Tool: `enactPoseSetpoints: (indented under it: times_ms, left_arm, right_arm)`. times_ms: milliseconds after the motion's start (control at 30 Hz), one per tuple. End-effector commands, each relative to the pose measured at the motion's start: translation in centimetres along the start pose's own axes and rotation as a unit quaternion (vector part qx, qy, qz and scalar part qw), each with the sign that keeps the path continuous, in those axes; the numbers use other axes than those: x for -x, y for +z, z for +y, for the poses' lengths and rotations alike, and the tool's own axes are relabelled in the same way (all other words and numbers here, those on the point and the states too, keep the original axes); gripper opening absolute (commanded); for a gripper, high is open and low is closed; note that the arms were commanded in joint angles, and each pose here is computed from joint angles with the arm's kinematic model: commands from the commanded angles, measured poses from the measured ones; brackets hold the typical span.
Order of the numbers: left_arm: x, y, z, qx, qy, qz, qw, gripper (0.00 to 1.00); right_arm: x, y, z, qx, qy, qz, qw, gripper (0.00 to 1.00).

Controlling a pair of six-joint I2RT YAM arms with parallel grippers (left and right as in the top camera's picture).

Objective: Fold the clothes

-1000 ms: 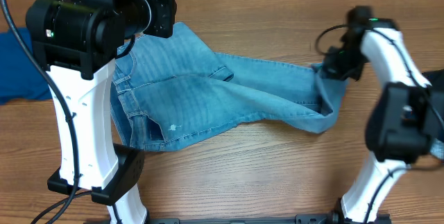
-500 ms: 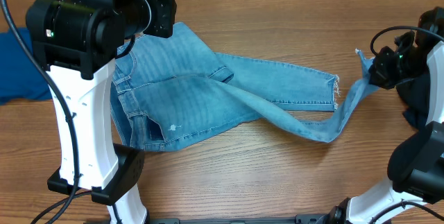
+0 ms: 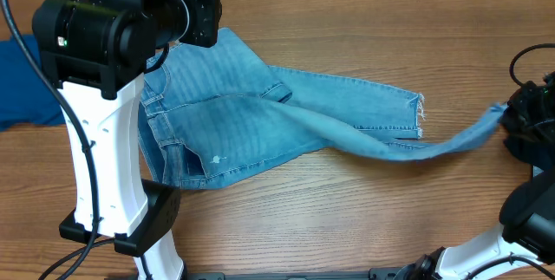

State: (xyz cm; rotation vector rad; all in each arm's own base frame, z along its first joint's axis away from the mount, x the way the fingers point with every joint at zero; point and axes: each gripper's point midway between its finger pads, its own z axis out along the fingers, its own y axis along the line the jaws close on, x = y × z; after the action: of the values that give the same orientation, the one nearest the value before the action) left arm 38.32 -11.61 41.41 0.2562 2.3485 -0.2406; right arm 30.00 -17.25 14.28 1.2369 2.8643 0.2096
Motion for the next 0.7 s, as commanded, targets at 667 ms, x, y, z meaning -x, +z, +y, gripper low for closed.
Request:
enactPoseSetpoints:
  times_ms: [667]
  left_arm:
    - [0.3, -1.4, 0.0, 0.001, -0.002, -0.017, 1.000, 0.51]
  right_arm:
    - [-1.9, -4.6, 16.3, 0.254, -0.229, -0.083, 0.936, 0.20]
